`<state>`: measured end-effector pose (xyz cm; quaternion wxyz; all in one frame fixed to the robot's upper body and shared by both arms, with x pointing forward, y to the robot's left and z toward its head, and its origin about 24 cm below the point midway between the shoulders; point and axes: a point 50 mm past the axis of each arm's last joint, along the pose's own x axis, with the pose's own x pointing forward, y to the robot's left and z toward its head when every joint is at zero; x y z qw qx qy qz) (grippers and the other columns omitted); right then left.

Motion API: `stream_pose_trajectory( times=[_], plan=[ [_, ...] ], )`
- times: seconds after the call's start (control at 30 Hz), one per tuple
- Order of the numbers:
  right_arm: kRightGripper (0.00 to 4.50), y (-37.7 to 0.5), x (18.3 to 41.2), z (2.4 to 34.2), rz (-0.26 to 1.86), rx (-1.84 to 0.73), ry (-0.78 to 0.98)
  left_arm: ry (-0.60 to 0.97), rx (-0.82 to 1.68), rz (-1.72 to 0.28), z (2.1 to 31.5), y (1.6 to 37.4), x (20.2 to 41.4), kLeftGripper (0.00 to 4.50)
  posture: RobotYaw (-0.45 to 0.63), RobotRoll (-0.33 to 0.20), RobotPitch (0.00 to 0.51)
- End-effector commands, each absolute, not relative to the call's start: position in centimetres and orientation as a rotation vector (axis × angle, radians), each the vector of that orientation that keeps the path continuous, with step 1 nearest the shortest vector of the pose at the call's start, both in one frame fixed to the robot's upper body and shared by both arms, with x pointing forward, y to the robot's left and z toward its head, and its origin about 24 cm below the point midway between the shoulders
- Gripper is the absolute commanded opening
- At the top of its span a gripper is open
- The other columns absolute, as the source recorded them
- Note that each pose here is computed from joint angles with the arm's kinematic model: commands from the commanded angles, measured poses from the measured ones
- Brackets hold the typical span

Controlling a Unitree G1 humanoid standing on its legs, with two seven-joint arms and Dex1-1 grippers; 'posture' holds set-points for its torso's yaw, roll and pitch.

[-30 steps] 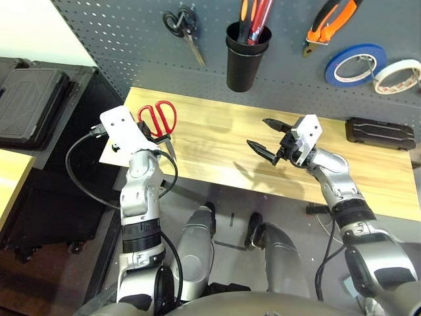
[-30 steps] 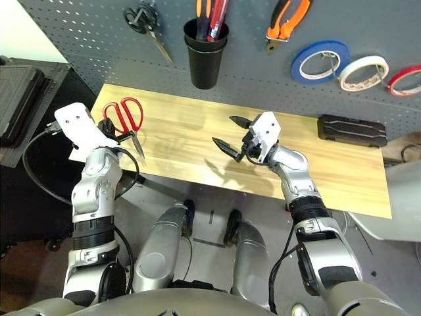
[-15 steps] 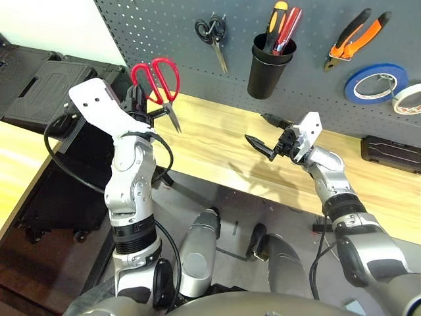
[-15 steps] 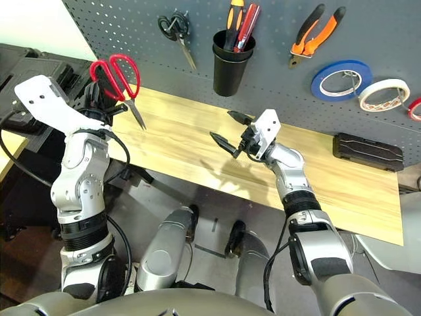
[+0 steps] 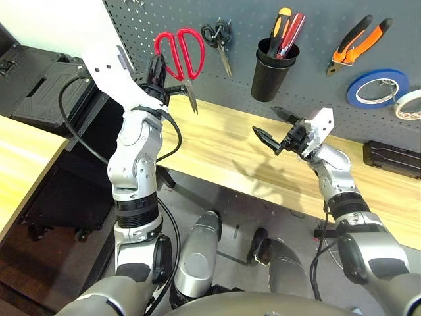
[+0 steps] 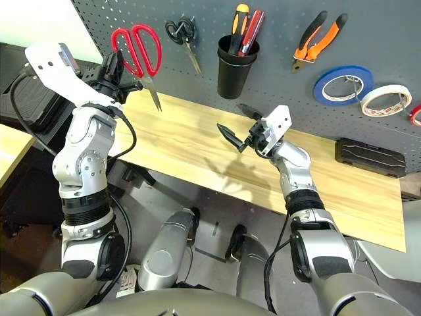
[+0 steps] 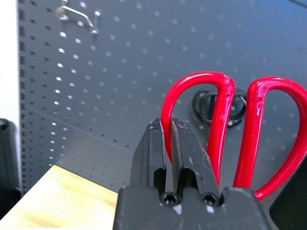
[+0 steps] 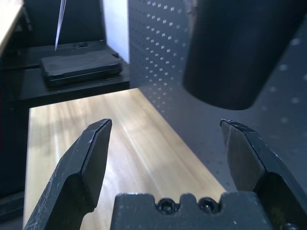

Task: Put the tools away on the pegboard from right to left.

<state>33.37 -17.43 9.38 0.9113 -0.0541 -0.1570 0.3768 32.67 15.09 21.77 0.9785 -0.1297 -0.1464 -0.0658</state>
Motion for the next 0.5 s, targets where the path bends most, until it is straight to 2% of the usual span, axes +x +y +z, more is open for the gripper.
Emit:
stream_pose_trajectory(
  times=[0.03, 0.5],
  plan=[
    [4.5, -18.2, 32.9, 9.0, 0.743, -0.109, -0.328, -0.288, -0.266, -0.172, 22.0, 14.6, 33.3, 0.03, 0.35, 0.0, 0.168],
    [4.5, -18.3, 32.6, 9.1, 0.705, -0.109, -0.345, -0.262, -0.274, -0.179, 22.1, 14.5, 35.7, 0.03, 0.3, 0.0, 0.168]
  ],
)
